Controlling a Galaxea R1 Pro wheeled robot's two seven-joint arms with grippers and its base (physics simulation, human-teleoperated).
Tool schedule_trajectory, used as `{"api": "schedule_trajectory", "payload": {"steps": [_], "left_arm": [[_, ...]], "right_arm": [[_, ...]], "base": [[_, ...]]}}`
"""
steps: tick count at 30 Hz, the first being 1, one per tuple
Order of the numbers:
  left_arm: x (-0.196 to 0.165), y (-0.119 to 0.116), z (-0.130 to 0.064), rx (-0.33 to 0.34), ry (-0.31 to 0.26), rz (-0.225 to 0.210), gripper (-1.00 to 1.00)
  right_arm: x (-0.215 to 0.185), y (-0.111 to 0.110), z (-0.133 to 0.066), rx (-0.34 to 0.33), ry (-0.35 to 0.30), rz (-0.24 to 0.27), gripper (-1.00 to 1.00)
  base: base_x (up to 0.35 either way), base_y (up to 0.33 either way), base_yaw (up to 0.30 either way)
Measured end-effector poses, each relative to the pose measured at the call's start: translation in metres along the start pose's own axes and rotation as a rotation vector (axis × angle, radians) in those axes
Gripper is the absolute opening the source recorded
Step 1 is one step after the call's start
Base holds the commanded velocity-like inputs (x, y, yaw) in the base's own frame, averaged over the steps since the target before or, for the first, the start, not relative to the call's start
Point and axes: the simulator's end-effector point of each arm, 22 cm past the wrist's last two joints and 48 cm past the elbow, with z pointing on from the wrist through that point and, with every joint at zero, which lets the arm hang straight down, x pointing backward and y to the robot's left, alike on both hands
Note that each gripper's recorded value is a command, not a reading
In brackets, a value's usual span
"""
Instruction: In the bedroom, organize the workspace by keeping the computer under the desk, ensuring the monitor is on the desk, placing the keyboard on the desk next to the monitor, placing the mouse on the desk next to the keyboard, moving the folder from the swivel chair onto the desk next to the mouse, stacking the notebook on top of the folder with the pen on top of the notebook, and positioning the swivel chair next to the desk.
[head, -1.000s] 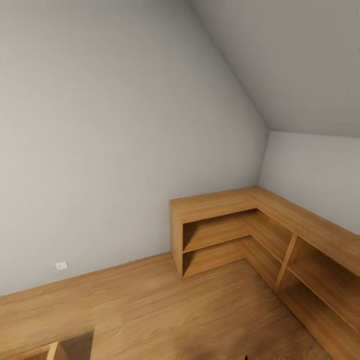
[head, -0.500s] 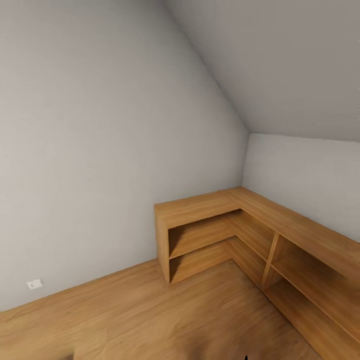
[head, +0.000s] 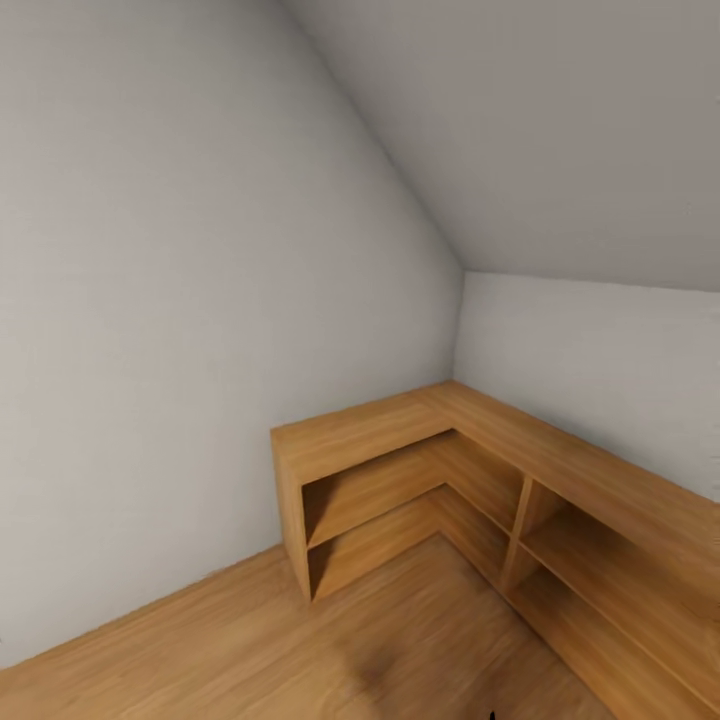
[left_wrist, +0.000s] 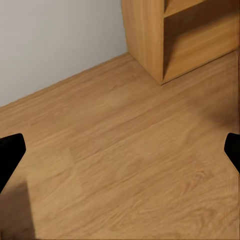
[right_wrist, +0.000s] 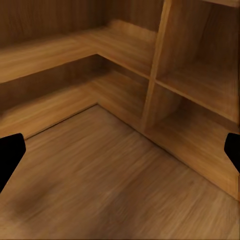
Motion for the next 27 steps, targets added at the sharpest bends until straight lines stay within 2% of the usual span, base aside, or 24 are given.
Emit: {"api": "schedule_trajectory", "payload": {"steps": [5, 27], "left_arm": [[-0.0015, 0.0002, 0.0007, -0.001, -0.004, -0.002, 1.0], [-0.0022, -0.0001, 0.001, 0.0, -0.006, -0.002, 1.0]], "right_arm": [[-0.0017, 0.001, 0.0005, -0.001, -0.004, 0.002, 1.0], [-0.0008, 0.0038, -0.0011, 0.008, 0.001, 0.014, 1.0]], "base": [[0.103, 0.0, -0.21], [0.003, 0.0, -0.238]]}}
